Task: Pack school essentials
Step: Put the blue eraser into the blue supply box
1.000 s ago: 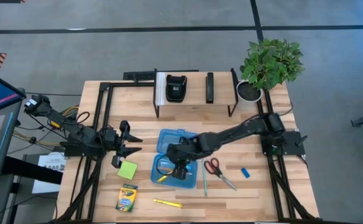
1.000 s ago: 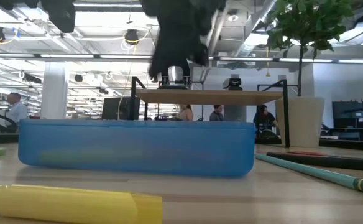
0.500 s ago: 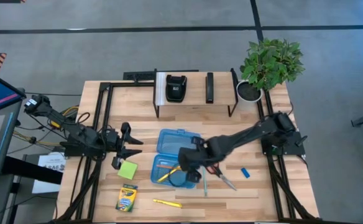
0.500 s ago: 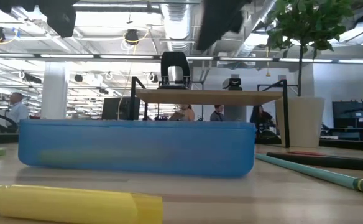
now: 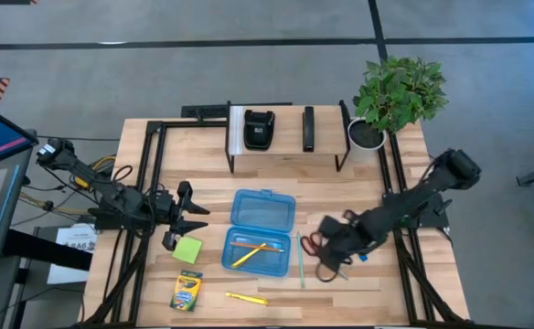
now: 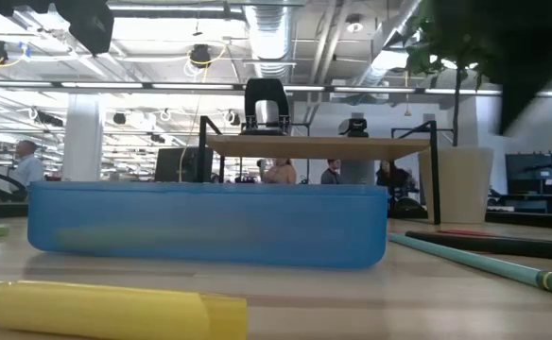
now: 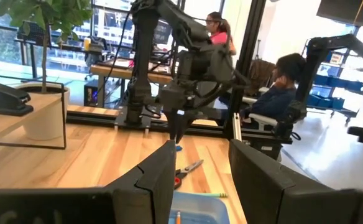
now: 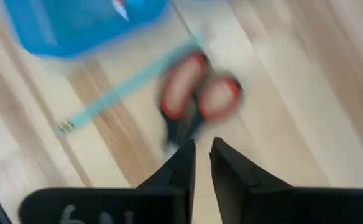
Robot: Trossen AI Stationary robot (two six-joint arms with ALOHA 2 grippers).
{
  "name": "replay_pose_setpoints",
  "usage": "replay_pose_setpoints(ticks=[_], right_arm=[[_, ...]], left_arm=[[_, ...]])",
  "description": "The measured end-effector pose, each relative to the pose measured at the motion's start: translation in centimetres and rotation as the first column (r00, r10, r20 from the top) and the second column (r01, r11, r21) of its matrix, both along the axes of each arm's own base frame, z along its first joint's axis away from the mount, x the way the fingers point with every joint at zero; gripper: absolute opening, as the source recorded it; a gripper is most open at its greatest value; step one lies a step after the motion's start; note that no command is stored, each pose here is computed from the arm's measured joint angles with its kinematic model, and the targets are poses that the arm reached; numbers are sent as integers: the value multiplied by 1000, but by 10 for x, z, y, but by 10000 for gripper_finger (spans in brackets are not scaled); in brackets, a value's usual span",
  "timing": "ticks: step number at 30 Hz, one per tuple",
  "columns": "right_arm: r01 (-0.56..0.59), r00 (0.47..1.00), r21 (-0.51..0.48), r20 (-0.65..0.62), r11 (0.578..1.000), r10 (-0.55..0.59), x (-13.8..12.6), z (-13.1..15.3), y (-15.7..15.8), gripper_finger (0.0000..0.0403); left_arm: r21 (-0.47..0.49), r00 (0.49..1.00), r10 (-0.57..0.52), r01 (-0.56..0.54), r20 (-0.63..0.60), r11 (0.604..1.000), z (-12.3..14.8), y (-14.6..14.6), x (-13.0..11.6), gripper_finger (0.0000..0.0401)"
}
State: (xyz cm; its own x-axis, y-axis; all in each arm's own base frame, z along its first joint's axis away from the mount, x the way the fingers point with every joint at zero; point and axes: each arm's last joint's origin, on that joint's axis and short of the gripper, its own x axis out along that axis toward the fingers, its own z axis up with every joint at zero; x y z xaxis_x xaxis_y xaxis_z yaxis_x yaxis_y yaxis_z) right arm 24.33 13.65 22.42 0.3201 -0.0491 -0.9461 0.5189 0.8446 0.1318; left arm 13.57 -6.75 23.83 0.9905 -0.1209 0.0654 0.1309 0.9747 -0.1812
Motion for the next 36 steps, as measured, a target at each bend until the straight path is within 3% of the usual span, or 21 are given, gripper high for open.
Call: replay_pose_setpoints(ticks=[8,17,36], right_arm=[[215,967,68,-153,974,-203,-59,-34,2,148],[296,935,62,-225,953,-276,-82,-54,8,241],[298,903,10,-326,954,-279,-83,-90,24,248]], left_arm=[[-1,1000,1,-1,-1,1000,0,0,0,138],[-17,1000,0,0,-3,1000,0,0,0,138],[-25,1000,-11,11,-5,1000,0,0,0,138]])
